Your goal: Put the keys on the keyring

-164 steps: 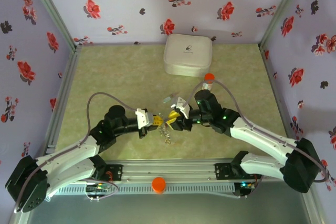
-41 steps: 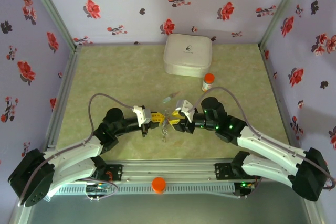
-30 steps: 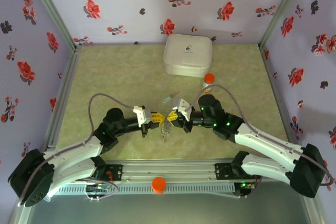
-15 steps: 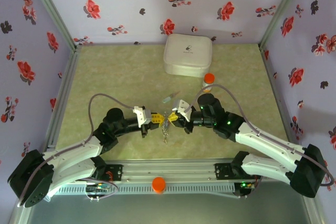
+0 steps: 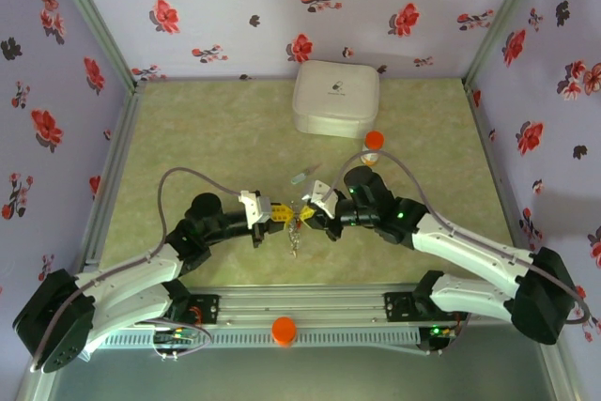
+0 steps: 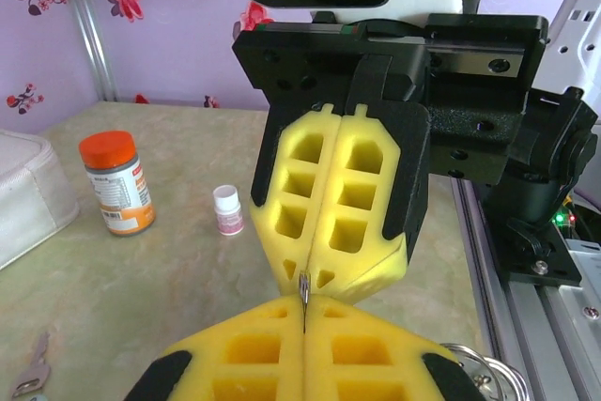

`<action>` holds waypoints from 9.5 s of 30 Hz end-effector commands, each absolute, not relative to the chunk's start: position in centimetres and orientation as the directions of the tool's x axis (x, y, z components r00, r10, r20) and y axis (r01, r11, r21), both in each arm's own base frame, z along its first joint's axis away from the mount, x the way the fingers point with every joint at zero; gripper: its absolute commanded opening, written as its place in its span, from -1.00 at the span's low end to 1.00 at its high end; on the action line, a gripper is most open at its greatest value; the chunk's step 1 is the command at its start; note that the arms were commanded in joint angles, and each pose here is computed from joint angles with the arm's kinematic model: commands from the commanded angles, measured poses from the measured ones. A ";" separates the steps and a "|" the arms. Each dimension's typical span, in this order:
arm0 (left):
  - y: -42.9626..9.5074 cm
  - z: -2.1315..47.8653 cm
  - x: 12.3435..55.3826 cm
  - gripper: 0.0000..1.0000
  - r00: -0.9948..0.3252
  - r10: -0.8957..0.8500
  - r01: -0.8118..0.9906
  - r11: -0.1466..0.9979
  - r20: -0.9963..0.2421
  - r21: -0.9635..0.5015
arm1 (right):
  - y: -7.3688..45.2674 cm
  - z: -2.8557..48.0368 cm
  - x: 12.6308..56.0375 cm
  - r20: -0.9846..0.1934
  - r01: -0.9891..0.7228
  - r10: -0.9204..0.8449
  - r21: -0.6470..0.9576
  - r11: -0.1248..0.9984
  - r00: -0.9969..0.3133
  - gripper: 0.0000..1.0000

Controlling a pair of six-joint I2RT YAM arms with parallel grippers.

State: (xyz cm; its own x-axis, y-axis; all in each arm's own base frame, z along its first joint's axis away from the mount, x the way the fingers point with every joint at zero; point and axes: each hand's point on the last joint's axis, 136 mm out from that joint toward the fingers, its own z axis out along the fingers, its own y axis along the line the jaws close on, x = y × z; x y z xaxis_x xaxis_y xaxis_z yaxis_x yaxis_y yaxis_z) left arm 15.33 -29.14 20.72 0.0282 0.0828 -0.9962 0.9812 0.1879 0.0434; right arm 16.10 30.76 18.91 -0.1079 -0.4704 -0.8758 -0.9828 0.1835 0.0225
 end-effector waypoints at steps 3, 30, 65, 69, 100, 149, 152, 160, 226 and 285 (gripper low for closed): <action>-29.5 25.2 14.6 -1.00 0.150 -0.017 0.977 0.153 -0.988 0.146 | 30.4 21.2 16.3 -0.917 -0.974 -0.388 0.002 0.226 -0.092 -0.57; -29.4 21.4 14.9 -0.42 0.095 0.245 0.984 0.122 -0.965 0.128 | 30.2 21.4 14.7 -0.839 -0.996 -0.544 -0.062 0.069 0.015 -1.00; -29.4 23.2 14.7 -1.00 0.109 0.049 0.982 0.148 -0.993 0.115 | 30.4 21.1 15.2 -0.911 -0.977 -0.355 0.176 0.122 -0.209 -0.53; -29.4 23.2 14.6 -1.00 0.110 0.049 0.982 0.147 -0.993 0.116 | 30.3 20.8 15.1 -0.908 -0.978 -0.366 0.172 0.119 -0.204 -0.58; -29.7 24.4 14.8 -1.00 0.112 -0.035 0.984 0.146 -0.993 0.106 | 30.4 18.7 14.4 -0.917 -0.984 -0.363 0.131 0.119 -0.166 -0.20; -28.5 21.8 16.9 0.03 0.162 0.188 0.943 0.261 -0.969 0.208 | 29.8 23.8 16.8 -0.921 -0.961 -0.390 -0.100 0.259 -0.009 -1.00; -26.5 23.3 19.1 0.60 0.149 0.104 0.870 0.459 -0.983 0.181 | 30.8 24.3 17.7 -0.910 -0.958 -0.415 -0.141 0.250 0.026 -1.00; -11.8 27.2 25.1 0.74 0.057 -0.051 0.199 0.979 -0.997 -0.038 | 37.6 26.3 22.4 -0.934 -0.951 -0.346 -0.185 0.248 0.092 -1.00; -13.2 17.7 31.3 0.99 -0.451 -0.108 0.058 0.987 -0.886 -0.150 | 30.0 8.7 26.9 -0.286 -0.083 0.037 0.394 0.915 -0.957 -0.36; -13.3 18.9 30.9 0.99 -0.441 -0.125 0.076 0.981 -0.889 -0.176 | 30.8 6.9 24.0 -0.161 -0.077 -0.021 0.353 0.932 -0.987 -1.00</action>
State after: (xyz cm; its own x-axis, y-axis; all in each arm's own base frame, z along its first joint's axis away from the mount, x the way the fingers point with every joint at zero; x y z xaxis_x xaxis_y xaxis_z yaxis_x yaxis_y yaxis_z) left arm 30.87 -13.70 17.16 -0.4710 -0.1217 -0.8737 0.0734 0.9816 -0.1763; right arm 23.65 30.86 3.49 -0.9956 0.0520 -0.0778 0.0194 0.9278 0.3727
